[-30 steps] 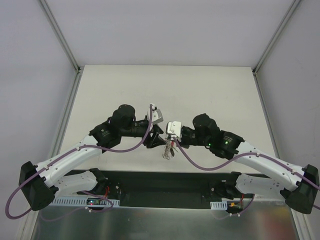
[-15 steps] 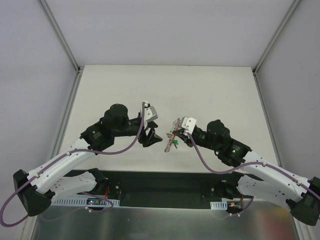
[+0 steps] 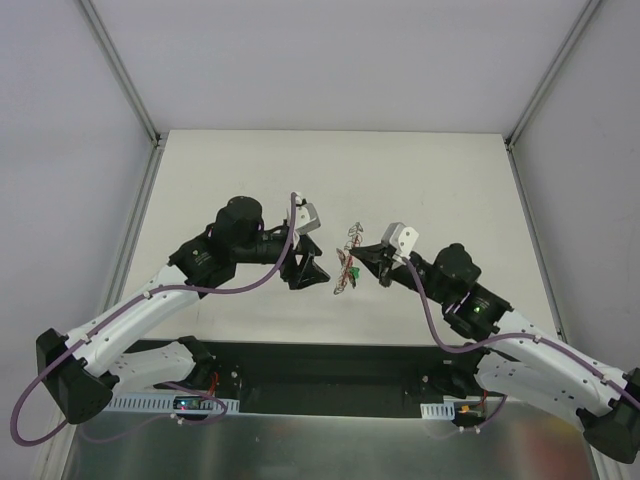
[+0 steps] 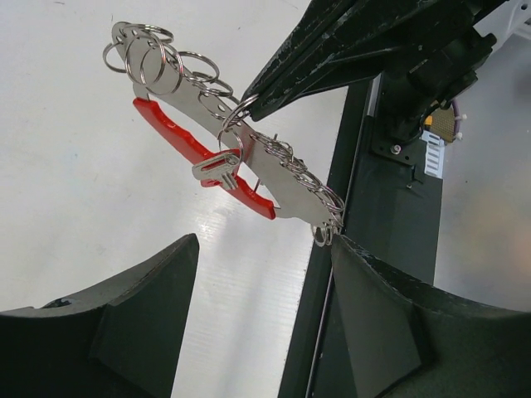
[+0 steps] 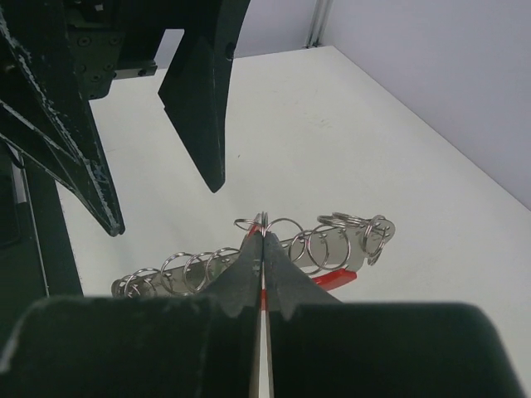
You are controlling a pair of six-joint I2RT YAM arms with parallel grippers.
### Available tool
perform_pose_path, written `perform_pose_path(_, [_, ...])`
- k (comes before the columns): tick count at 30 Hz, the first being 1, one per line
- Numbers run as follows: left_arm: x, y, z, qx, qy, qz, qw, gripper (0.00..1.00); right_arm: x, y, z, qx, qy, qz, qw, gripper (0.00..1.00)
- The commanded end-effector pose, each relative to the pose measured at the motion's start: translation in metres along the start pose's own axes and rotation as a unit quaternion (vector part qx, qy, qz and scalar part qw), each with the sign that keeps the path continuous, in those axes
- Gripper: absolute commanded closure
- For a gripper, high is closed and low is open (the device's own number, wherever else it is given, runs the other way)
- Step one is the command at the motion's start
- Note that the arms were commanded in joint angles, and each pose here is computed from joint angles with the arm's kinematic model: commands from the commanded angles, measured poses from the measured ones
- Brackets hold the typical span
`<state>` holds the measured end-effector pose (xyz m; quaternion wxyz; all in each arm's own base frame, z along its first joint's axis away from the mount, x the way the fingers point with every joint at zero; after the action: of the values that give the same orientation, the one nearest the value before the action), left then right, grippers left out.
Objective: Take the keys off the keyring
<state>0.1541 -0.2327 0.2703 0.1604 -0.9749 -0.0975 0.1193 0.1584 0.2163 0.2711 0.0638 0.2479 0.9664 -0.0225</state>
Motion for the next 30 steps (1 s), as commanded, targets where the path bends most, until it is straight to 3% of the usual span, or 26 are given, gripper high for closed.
perform_pose_path(1, [-0.004,-0.007,-0.026,-0.042,0.019,0.006,0.999,0.36,0.0,-0.001,-0.031,-0.077,0.011,-0.01,0.997,0.99])
perform_pose_path(12, [0.004,-0.006,-0.04,-0.062,0.065,-0.014,0.996,0.36,0.008,-0.004,-0.052,-0.135,0.053,-0.043,0.988,0.99])
perform_pose_path(21, [0.0,-0.007,-0.046,-0.071,0.127,0.015,0.989,0.35,0.016,-0.003,-0.061,-0.155,0.068,-0.079,0.982,0.99])
perform_pose_path(30, [0.003,-0.004,-0.045,-0.069,0.144,0.021,0.987,0.36,0.022,-0.001,-0.064,-0.158,0.071,-0.108,0.979,0.99])
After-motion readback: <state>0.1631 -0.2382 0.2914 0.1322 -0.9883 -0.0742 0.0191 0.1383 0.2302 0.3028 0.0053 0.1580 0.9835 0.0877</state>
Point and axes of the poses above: each gripper's point midway between its finger pads, its own y axis out along the fingers, its own x axis along the line the jaws close on, z = x × y, the point moved 6 cm from there along -y, back along the fingers, and after that the axes turned 2 degrees about y, right-handed, at the moved point
